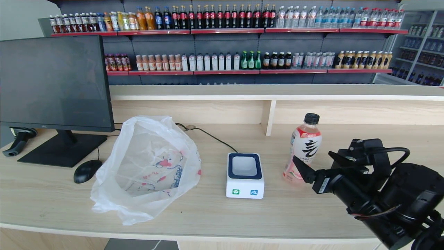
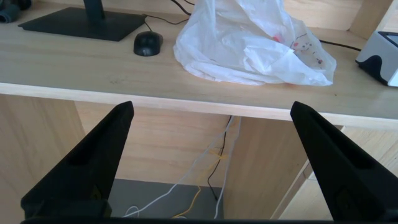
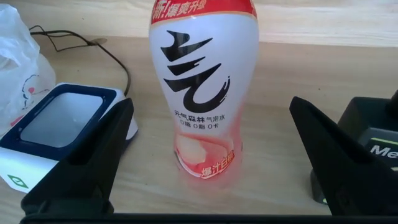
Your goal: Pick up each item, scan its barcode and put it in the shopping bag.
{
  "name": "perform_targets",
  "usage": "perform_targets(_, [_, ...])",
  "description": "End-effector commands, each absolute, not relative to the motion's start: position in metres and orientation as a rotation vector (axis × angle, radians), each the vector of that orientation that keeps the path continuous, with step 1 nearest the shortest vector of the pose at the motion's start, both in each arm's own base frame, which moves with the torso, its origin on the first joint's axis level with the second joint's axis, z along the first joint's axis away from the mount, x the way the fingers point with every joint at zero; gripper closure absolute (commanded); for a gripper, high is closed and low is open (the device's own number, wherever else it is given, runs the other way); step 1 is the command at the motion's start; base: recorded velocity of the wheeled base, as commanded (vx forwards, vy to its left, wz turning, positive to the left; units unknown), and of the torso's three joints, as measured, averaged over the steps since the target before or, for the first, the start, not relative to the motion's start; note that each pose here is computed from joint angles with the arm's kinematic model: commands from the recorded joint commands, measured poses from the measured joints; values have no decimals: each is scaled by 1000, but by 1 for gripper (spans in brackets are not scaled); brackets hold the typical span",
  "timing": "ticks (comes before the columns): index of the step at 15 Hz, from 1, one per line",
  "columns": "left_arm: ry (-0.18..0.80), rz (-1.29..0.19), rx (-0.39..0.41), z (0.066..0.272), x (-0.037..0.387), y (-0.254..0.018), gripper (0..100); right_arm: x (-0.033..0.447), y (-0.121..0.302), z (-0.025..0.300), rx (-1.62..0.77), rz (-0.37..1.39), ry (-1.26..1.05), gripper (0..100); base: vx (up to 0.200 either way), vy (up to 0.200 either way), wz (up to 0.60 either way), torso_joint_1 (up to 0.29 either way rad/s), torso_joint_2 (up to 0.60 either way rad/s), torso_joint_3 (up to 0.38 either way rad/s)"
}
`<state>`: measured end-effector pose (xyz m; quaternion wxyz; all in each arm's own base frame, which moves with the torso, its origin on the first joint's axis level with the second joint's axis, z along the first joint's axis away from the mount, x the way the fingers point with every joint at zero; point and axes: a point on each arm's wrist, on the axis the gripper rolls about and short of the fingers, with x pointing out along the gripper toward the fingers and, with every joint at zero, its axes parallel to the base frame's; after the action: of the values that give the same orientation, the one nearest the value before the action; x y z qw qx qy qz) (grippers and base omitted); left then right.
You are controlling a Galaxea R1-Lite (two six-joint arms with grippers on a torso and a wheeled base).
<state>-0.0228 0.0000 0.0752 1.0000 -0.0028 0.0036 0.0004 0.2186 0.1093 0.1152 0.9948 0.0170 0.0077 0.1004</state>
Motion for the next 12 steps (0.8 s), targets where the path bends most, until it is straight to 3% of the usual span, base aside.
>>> perform_targets(1, [8, 2, -6, 75, -23, 0, 0, 222, 113, 109, 25, 206, 37, 0, 0, 0, 0, 0, 0, 0])
perform_targets(12, [8, 2, -6, 75, -23, 0, 0, 237, 120, 99, 23, 201, 56, 0, 0, 0, 0, 0, 0, 0])
